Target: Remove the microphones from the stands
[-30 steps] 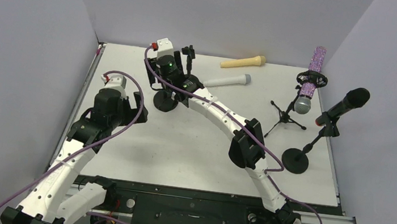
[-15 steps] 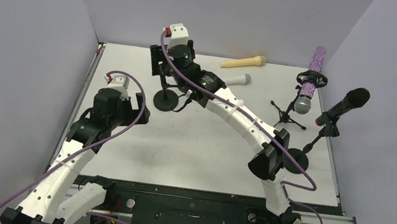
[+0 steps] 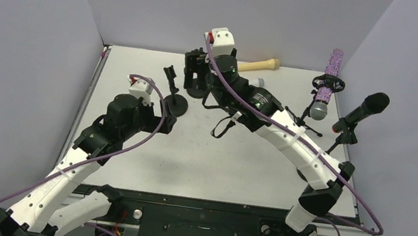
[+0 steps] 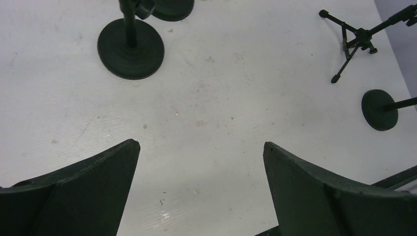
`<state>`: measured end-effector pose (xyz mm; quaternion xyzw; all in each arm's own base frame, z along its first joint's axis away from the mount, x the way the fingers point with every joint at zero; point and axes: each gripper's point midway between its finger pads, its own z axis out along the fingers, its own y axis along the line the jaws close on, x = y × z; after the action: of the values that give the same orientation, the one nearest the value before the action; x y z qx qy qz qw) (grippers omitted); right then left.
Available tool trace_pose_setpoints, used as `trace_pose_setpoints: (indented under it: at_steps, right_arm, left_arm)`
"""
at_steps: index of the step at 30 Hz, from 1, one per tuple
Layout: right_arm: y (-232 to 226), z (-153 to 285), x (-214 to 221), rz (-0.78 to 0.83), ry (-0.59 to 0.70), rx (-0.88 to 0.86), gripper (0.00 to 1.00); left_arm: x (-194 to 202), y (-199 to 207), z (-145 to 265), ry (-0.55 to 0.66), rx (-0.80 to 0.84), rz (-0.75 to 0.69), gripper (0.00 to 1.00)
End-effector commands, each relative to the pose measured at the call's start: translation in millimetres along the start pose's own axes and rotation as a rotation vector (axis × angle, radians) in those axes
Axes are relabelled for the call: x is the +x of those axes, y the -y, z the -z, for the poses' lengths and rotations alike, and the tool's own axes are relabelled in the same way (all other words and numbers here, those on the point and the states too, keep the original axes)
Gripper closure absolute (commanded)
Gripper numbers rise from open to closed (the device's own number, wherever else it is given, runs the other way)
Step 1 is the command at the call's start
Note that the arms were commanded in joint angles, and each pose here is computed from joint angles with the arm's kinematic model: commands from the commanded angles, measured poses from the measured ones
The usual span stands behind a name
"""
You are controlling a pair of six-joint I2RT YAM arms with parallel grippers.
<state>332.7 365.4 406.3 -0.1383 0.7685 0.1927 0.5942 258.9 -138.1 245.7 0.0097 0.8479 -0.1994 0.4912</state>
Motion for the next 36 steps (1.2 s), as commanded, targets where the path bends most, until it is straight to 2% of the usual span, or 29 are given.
trace_pose_setpoints:
  at_steps: [1,7,11,14,22,30,36]
  right_arm:
    - [37.7,47.7,-16.5,-0.017,0.026,0.099,0.21]
    - [79.2,106.9,-35.2,-0.043,0.087,0.177,0.21]
    - [115.1,141.6,-48.1,-0.071,0.135,0.291,0.2]
    - [143.0,157.9,-48.9,-0.077,0.124,0.392,0.2]
    - [165.0,197.0,-57.2,-0.118,0.161,0.417,0.21]
    - [214.8,264.0,-84.5,-0.175,0.281,0.585,0.2]
    - [246.5,291.2,-89.4,-0.139,0.289,0.785,0.19]
  left_arm:
    - [-37.9,36.8,-3.2,0.129,0.071,0.008,0.04]
    - [-46.5,88.8,-19.5,0.156,0.165,-0.031,0.04]
    - [-57.4,131.7,-29.2,0.182,0.233,-0.071,0.04]
    - [-65.2,161.8,-38.4,0.208,0.287,-0.088,0.04]
    - [-88.9,239.1,-52.0,0.305,0.492,-0.16,0.04]
    - [-78.3,258.0,-61.0,0.279,0.528,-0.177,0.04]
    - [-74.2,261.3,-57.7,0.273,0.558,-0.188,0.04]
